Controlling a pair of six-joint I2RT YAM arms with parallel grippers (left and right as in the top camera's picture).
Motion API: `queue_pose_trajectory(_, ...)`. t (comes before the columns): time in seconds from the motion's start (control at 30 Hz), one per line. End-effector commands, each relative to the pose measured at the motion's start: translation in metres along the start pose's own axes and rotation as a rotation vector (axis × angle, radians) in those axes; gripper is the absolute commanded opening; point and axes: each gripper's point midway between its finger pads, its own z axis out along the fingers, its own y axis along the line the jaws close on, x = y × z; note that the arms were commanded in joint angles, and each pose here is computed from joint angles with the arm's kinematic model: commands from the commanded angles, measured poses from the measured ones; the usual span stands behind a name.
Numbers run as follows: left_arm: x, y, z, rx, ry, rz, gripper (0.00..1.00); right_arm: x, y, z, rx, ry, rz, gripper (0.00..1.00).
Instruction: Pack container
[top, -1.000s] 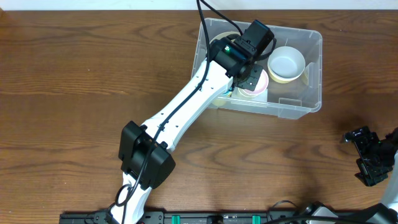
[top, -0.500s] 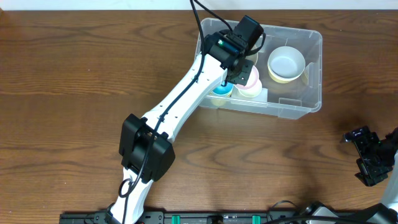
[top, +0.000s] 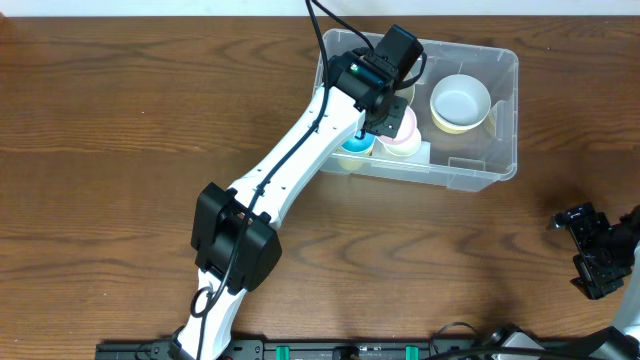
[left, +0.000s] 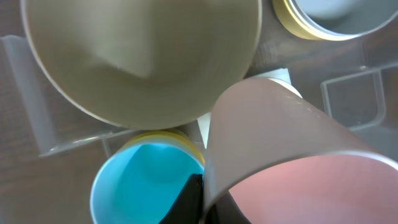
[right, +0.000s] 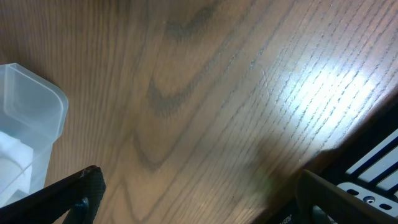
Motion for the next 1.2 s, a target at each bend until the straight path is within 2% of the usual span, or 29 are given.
queue_pose_trajectory(0.0,0.0064,-0.0034,0.0032,0.028,0.032,0.029,0.06,-0.0008,0.0001,-0.0026,-0.012,-0.01,0.021,0.99)
queue_pose_trajectory(0.5,0.0136,-0.0015,0.0032,0.021,0.061,0.052,0.07,-0.0008,0.0001,-0.0026,-0.012,-0.01,0.021,0.99)
queue_pose_trajectory(0.63,0.0138,-0.0014,0.0032,0.021,0.062,0.055,0.11,-0.0008,0.0001,-0.0026,-0.012,-0.01,0.021,0.99)
queue_pose_trajectory(0.9,0.0136,-0.0014,0.0032,0.021,0.061,0.055,0.11,-0.0008,0.0001,-0.0026,-0.012,-0.01,0.021,0.99)
queue_pose_trajectory(0.97,0.0129,-0.0016,0.0032,0.022,0.058,0.054,0.17,-0.0008,0.0001,-0.0026,-0.012,-0.01,0.021,0.99)
queue_pose_trajectory(1.07,0.0094,-0.0022,0.0028,0.025,0.044,0.054,0.42,-0.0008,0.0001,-0.0026,-0.012,-0.01,0.02,0.99)
queue_pose_trajectory(1.17,0.0042,-0.0025,-0.0029,0.029,0.025,0.051,0.54,-0.0008,0.0001,-0.0026,-0.012,-0.01,0.021,0.99)
